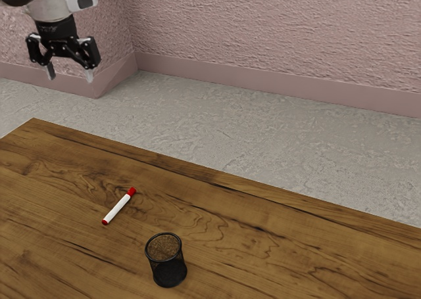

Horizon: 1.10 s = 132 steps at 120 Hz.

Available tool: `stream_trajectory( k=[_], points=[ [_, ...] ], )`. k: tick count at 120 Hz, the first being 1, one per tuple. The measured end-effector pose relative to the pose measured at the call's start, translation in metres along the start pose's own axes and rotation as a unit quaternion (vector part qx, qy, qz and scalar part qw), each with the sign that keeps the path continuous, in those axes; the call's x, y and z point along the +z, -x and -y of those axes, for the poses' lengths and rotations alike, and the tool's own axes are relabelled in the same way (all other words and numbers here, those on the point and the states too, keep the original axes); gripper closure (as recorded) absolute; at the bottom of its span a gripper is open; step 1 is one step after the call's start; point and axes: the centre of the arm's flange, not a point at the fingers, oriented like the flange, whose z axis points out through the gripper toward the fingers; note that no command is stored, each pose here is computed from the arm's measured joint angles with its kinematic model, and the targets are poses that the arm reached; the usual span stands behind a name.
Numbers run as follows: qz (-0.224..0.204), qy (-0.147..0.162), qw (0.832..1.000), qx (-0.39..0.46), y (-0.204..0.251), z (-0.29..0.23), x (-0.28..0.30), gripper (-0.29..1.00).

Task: Put the marker into the pen holder.

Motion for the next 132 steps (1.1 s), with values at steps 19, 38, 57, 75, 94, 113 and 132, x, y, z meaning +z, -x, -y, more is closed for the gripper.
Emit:
stream_trajectory(
  k=[19,38,57,75,94,113,132],
  points=[
    [0.007,-0.002,1.000,-0.028,0.011,0.006,0.009,0.00],
    [0.054,-0.013,0.998,-0.039,0.020,-0.001,0.096,0.00],
    [0.082,-0.011,0.996,-0.042,0.038,-0.016,0.210,0.00],
    [0.083,-0.008,0.996,-0.043,0.038,-0.028,0.279,0.00],
    [0.068,-0.002,0.997,-0.035,0.027,-0.038,0.318,0.00],
    [0.060,0.007,0.998,-0.036,0.012,-0.025,0.352,0.00],
    [0.052,0.020,0.998,-0.023,-0.014,-0.020,0.374,0.00]
  ],
)
